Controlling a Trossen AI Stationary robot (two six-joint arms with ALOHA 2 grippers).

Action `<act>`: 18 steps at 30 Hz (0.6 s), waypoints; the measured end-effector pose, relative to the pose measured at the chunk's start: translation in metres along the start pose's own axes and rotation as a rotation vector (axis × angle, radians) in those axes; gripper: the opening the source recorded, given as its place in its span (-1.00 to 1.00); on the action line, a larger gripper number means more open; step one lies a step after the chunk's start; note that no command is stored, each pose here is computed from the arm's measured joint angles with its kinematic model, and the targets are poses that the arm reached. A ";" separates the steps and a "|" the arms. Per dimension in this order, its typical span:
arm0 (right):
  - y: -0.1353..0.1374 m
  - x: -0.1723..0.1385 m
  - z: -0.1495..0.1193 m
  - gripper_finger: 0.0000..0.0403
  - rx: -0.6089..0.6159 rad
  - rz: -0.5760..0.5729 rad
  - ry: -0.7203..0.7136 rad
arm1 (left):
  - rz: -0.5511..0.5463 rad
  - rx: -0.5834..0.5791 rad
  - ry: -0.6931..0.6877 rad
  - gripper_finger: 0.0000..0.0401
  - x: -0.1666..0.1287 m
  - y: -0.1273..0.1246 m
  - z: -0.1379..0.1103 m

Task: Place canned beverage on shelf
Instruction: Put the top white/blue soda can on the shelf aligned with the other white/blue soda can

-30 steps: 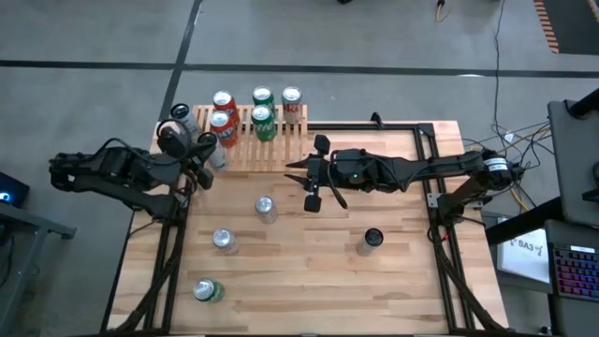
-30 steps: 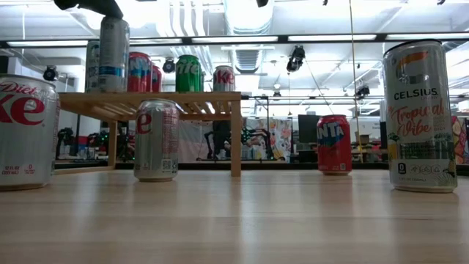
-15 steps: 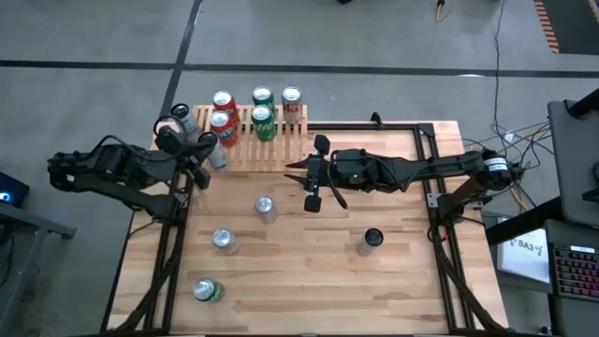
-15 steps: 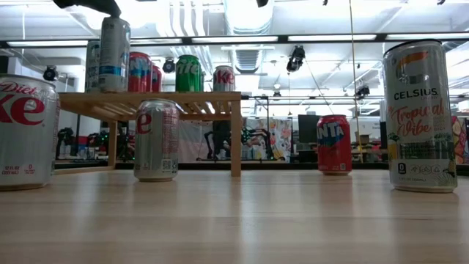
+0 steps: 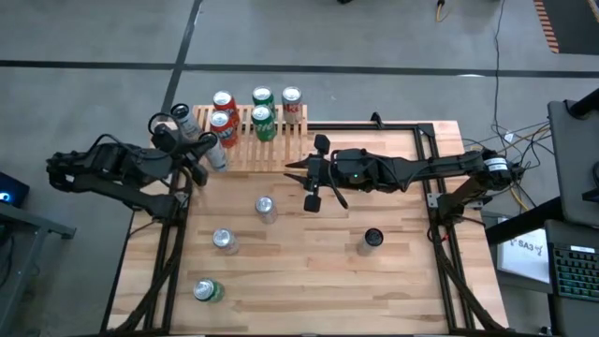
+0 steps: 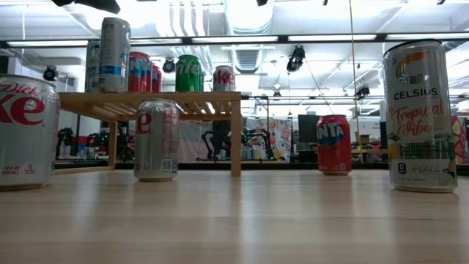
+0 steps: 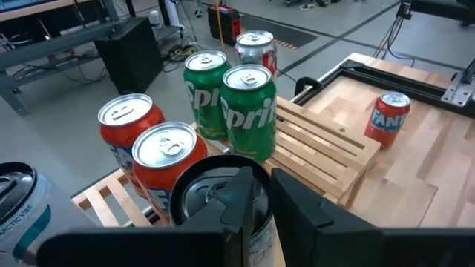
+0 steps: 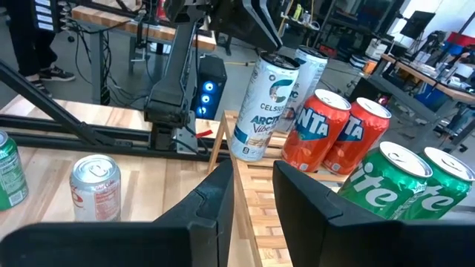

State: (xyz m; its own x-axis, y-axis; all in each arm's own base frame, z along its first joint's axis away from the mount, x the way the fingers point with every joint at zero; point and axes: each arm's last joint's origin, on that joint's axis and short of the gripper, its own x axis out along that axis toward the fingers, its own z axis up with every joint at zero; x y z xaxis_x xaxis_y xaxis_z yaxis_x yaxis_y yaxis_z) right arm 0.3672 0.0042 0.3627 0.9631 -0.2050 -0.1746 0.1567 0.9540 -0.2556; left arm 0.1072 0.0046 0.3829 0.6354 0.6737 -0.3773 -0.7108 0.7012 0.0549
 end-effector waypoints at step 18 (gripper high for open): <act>-0.015 0.050 -0.008 -0.81 -0.017 -0.031 -0.079 | -0.194 0.053 0.119 -0.98 0.006 -0.023 -0.004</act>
State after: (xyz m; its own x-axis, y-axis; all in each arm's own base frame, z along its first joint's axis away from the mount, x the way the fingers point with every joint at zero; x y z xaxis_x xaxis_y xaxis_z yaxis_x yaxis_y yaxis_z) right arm 0.4113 -0.0225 0.3503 0.9722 -0.2158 -0.0910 0.1836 0.9435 -0.2758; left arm 0.1261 -0.0083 0.3755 0.7166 0.4951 -0.4914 -0.5598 0.8284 0.0183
